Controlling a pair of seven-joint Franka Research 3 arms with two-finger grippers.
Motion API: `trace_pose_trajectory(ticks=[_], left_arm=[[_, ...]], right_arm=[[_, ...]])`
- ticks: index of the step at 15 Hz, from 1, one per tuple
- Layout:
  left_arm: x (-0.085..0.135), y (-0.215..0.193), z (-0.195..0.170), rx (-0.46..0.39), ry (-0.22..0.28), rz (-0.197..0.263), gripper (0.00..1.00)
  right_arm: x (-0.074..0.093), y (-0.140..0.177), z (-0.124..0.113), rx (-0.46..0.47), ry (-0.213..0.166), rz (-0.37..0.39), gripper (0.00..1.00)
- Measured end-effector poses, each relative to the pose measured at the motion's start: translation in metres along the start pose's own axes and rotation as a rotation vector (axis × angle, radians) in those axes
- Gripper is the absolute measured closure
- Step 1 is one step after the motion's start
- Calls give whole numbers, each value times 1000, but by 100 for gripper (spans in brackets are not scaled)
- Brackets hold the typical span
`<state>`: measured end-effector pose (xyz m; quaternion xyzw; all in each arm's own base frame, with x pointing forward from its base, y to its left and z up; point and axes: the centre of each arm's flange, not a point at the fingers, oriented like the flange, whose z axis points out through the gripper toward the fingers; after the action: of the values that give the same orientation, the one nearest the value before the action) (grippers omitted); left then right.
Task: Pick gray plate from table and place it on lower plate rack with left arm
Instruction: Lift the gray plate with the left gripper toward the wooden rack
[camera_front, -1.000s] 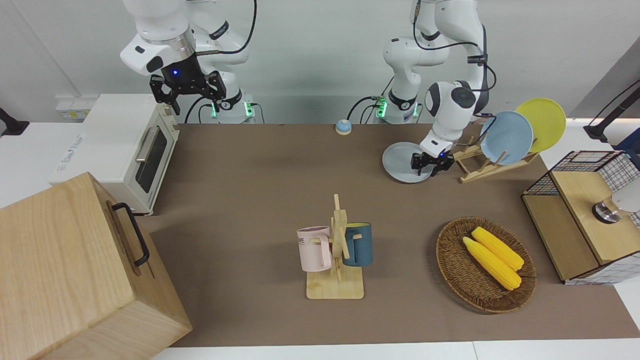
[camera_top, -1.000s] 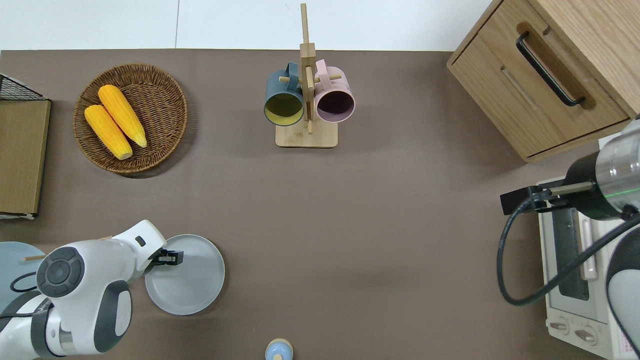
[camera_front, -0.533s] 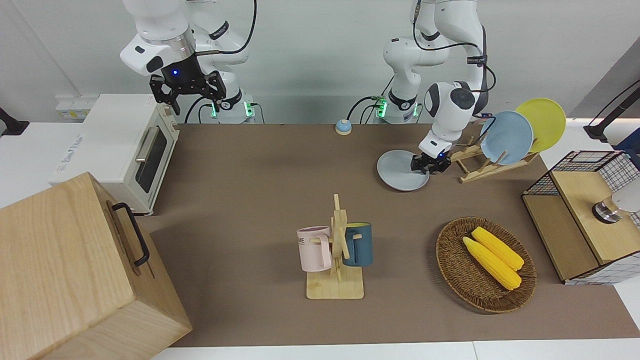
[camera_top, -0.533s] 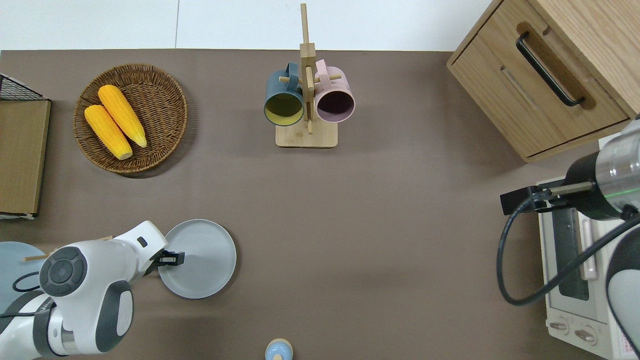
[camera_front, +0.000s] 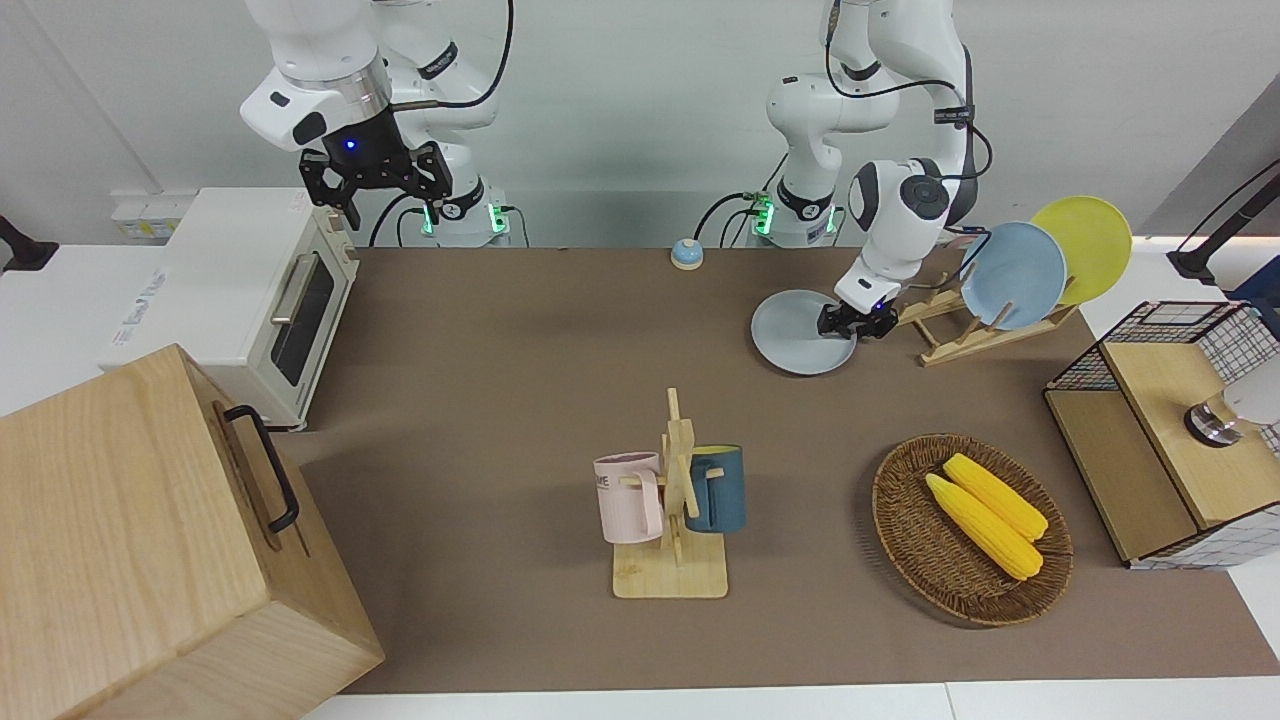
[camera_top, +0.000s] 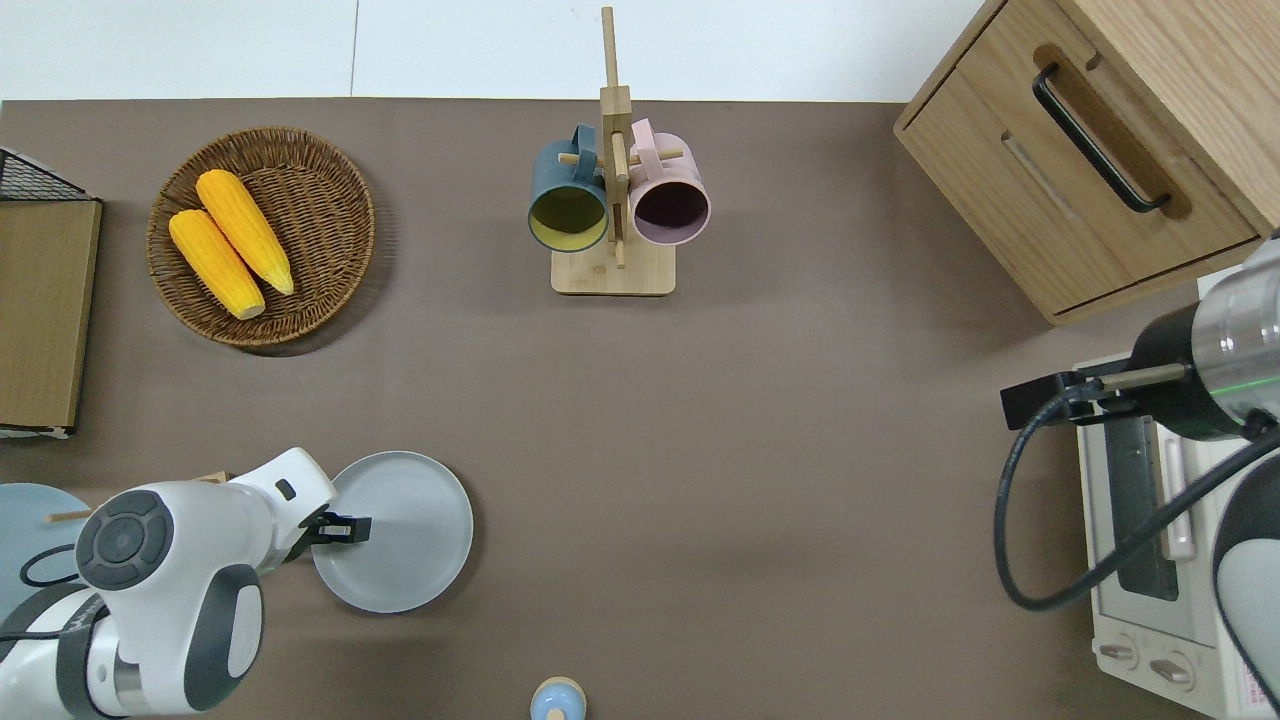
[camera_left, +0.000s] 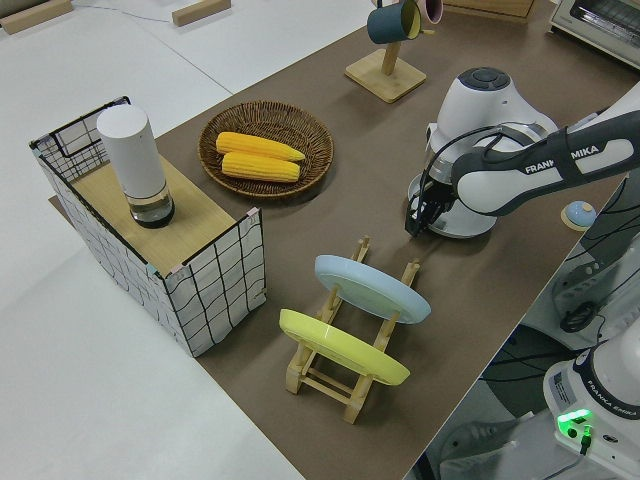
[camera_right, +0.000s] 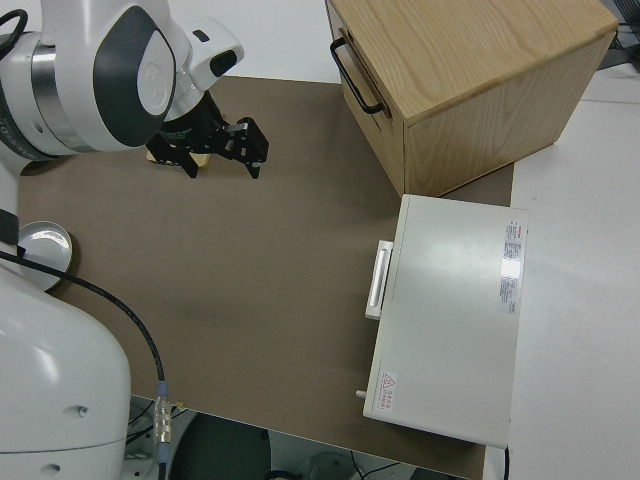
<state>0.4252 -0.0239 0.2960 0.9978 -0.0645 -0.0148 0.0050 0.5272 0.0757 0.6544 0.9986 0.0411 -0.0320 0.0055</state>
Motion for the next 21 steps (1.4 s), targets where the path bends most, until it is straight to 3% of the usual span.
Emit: trace_pose_trajectory(ticks=[11, 21], left_arm=[[1, 2, -79, -4, -47, 3, 100], [8, -5, -179, -13, -67, -12, 100]], right_arm=[[0, 0, 0, 0, 0, 0, 1], [0, 0, 0, 0, 0, 0, 1]])
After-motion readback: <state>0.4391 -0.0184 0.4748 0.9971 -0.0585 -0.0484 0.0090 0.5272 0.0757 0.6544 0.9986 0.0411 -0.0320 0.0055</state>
